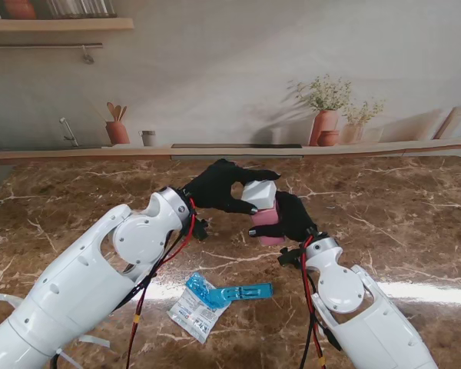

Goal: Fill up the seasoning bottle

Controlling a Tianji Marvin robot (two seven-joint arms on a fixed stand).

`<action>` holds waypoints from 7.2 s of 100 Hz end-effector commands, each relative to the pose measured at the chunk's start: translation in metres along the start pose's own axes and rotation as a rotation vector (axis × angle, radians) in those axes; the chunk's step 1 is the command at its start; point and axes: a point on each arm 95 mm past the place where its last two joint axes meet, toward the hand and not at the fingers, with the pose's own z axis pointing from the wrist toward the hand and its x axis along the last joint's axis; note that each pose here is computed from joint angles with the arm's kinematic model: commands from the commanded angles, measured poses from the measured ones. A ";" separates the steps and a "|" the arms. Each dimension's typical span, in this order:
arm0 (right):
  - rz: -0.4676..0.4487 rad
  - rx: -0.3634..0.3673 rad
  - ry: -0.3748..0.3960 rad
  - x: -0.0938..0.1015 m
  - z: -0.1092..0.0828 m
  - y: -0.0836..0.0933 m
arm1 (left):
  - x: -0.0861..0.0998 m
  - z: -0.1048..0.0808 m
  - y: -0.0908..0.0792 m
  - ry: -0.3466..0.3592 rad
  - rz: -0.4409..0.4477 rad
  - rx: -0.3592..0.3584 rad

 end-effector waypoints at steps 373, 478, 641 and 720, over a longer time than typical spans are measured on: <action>-0.031 0.051 0.017 0.012 0.006 0.001 | 0.032 -0.012 -0.032 -0.054 0.030 -0.348; -0.039 0.053 0.012 0.013 0.006 0.001 | 0.031 -0.014 -0.024 -0.055 -0.011 -0.273; -0.073 0.059 0.013 0.013 0.007 0.002 | 0.046 -0.009 -0.006 -0.342 0.018 -0.095; -0.074 0.053 0.015 0.015 0.009 0.002 | 0.041 -0.008 -0.011 -0.138 0.035 -0.193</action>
